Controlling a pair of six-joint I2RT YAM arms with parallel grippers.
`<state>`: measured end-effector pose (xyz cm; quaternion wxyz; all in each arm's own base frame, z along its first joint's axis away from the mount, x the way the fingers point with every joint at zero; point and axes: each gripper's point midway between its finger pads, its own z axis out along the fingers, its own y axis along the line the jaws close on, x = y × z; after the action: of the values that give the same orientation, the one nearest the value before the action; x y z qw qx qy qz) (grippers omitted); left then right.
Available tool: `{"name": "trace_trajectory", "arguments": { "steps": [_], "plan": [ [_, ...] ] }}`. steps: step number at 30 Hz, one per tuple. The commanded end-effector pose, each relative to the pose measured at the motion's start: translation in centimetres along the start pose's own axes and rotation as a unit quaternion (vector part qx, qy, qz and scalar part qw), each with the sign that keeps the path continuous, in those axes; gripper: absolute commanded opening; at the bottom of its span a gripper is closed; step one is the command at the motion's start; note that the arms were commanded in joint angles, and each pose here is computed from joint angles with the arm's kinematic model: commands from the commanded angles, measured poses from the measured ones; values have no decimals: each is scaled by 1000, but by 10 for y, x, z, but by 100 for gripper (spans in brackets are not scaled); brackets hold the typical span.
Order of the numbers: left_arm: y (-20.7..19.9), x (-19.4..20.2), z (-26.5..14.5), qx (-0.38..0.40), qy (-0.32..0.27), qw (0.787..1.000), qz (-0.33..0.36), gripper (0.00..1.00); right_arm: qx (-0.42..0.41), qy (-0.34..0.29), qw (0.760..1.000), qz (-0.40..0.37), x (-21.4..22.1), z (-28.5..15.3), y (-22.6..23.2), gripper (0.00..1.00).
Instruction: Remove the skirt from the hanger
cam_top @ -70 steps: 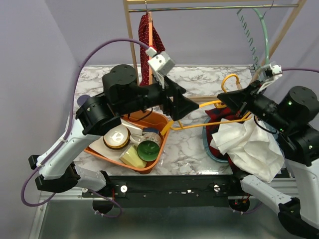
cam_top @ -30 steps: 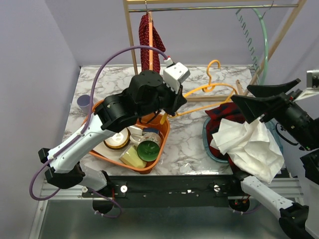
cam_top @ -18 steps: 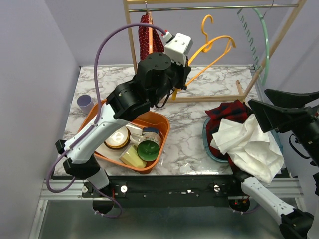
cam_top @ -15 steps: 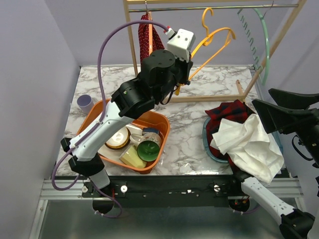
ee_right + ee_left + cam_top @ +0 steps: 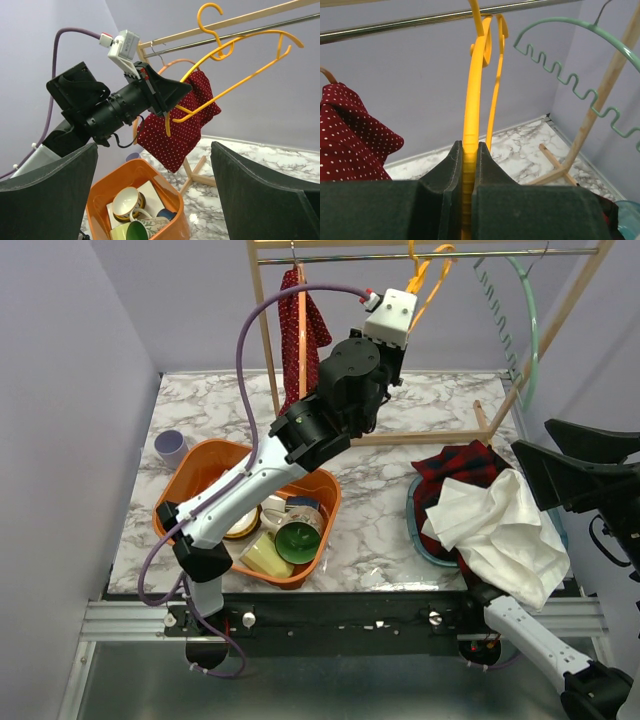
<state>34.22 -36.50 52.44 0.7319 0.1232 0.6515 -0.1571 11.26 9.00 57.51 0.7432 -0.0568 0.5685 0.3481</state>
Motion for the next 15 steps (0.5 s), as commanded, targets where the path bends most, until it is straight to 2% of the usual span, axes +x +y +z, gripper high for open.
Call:
{"name": "trace_trajectory", "arguments": {
  "steps": [1, 11, 13, 15],
  "plan": [
    [7, -14, 16, -48, -45, 998, -3, 0, 5, -17, 1000, -8, -6, -5, -1, 100],
    [-12, 24, 37, -43, -11, 999, 10, 0, 9, -14, 1000, -17, -1, -7, -5, 100],
    [-14, 24, 34, -31, -7, 999, 1, 13, 9, -12, 1000, -18, 0, -7, -5, 100],
    [-17, 22, 25, -3, -2, 1000, -5, 37, 7, -10, 1000, -16, 1, -7, -5, 100]
  ]
}}
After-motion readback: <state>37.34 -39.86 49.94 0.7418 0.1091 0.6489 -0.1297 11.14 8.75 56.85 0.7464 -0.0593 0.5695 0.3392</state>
